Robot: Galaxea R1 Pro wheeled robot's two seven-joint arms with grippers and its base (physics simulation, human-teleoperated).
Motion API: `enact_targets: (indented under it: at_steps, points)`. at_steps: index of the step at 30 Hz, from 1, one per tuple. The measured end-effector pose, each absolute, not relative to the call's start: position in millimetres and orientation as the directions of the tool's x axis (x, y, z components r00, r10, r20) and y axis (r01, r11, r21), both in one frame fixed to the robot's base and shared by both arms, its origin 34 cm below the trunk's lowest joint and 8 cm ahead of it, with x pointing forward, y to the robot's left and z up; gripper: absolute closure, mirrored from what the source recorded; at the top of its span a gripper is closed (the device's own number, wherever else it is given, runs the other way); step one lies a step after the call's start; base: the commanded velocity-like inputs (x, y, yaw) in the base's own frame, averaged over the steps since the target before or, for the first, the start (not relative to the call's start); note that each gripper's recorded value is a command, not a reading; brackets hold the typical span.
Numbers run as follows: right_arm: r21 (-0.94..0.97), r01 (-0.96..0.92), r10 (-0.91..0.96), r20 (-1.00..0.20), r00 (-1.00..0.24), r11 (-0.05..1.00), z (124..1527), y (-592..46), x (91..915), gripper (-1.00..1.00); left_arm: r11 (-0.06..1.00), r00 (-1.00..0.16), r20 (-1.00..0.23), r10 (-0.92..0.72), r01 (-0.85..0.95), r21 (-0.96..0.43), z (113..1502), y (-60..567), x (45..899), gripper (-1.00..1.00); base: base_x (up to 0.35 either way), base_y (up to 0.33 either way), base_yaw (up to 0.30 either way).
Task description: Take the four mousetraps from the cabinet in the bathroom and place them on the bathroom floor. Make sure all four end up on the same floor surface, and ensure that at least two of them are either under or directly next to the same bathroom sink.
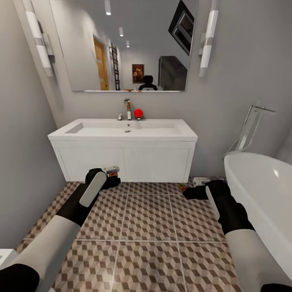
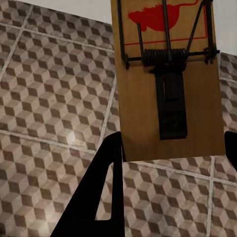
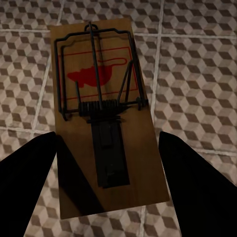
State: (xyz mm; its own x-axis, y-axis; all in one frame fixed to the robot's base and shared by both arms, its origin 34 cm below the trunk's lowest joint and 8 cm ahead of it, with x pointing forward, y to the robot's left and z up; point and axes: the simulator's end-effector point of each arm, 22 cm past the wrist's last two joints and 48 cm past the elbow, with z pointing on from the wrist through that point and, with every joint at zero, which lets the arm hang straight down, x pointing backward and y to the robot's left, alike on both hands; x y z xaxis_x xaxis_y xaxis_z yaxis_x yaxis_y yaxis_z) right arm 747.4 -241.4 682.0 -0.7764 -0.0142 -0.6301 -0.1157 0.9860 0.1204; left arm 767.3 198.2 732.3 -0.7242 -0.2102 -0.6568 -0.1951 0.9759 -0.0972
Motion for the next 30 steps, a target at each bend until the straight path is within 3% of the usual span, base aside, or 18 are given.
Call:
enact_targets:
  at_steps: [30]
  points:
    - [0.121,-0.117,-0.014,-0.633,-0.774,0.986,618,-241,735,1.00,0.981,-0.725,-0.664,-0.184,-0.177,-0.079,667,192,753,1.00,0.000,0.000,0.000]
